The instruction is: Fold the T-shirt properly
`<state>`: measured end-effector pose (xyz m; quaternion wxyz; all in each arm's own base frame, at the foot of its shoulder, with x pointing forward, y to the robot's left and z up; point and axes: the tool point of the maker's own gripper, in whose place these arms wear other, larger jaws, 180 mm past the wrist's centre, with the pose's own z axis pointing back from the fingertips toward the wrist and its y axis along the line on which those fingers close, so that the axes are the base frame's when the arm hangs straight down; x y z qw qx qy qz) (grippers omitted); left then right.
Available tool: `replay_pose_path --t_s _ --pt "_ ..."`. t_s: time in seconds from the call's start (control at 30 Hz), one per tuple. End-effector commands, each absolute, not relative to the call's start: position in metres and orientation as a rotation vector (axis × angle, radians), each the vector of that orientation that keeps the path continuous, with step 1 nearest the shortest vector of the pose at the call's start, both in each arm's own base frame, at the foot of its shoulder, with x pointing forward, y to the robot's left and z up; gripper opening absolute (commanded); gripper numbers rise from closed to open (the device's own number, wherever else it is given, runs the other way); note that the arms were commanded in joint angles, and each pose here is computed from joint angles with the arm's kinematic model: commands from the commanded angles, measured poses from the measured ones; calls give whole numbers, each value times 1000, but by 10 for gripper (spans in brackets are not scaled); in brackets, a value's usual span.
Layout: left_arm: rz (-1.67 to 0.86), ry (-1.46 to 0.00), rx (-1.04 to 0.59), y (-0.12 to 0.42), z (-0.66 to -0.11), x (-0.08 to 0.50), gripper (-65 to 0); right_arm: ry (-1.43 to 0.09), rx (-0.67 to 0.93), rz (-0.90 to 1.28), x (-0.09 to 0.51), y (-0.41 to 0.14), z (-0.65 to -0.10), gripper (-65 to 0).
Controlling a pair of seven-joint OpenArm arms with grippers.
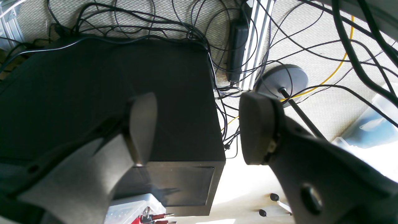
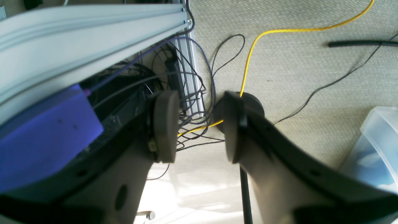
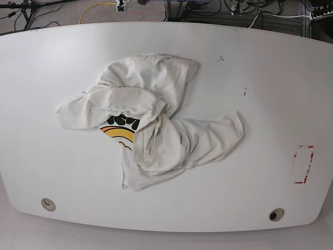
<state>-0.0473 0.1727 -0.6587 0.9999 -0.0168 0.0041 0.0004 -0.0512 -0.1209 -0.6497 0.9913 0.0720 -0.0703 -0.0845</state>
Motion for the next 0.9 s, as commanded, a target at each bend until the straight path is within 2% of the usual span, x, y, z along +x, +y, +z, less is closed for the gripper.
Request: replay_pose_path --t_s 0.0,0.87 --pt "-2 14 -24 178 -657 -58 -265 -131 138 -187 -55 -117 -650 -423" --pt "-18 -19 -10 189 -652 -59 -265 -175 134 -183 -50 -119 -642 -424"
